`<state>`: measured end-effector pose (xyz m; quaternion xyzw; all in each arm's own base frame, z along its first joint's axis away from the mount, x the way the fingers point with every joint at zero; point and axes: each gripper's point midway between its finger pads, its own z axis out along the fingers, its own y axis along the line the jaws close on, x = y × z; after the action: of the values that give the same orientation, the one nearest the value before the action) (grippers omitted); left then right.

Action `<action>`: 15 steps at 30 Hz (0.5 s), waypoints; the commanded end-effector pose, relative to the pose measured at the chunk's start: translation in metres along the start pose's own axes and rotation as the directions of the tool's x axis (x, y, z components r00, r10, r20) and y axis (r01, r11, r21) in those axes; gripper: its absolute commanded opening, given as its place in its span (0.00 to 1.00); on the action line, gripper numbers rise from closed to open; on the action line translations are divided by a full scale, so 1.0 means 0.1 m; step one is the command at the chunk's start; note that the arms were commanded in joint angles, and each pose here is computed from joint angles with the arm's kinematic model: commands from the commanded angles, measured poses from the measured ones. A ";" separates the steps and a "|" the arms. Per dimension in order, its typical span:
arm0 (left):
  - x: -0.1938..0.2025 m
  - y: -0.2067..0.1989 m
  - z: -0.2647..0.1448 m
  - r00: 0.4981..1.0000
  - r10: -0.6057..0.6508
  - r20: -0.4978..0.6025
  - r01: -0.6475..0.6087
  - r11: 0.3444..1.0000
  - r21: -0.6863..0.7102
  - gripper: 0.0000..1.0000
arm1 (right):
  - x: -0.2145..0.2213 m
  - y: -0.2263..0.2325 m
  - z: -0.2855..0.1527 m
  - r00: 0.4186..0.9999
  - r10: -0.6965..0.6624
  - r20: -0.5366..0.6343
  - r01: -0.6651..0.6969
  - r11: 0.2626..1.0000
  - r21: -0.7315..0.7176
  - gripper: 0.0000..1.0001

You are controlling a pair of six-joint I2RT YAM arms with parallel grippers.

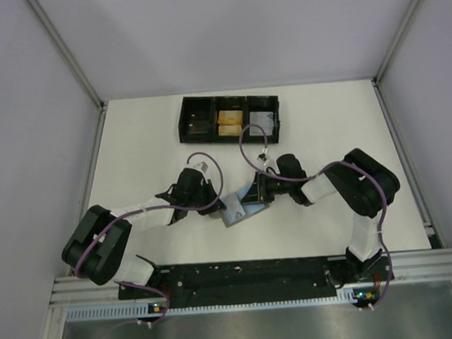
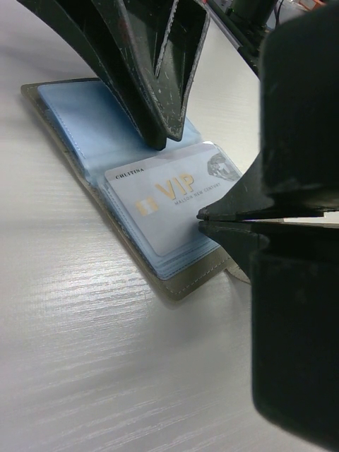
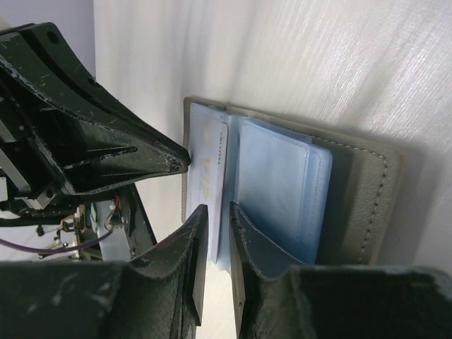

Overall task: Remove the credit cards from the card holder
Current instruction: Remove the credit card from the card holder.

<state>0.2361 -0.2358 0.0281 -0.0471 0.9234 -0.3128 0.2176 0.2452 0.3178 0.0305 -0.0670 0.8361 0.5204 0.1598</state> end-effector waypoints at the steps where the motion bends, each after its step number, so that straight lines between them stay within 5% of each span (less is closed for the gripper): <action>1: 0.27 0.42 -0.02 0.998 -0.010 -0.068 -0.001 0.988 -0.153 0.00 | -0.03 0.09 0.07 0.999 -0.041 -0.011 0.041 0.998 -0.043 0.20; 15: 0.29 0.41 -0.02 0.998 -0.011 -0.069 0.001 0.989 -0.145 0.00 | 0.01 0.27 0.17 0.998 -0.054 -0.042 0.049 0.992 -0.114 0.12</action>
<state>0.2357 -0.2355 0.0281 -0.0472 0.9234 -0.3127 0.2174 0.2411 0.3283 0.0268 -0.0788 0.8345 0.5264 0.1424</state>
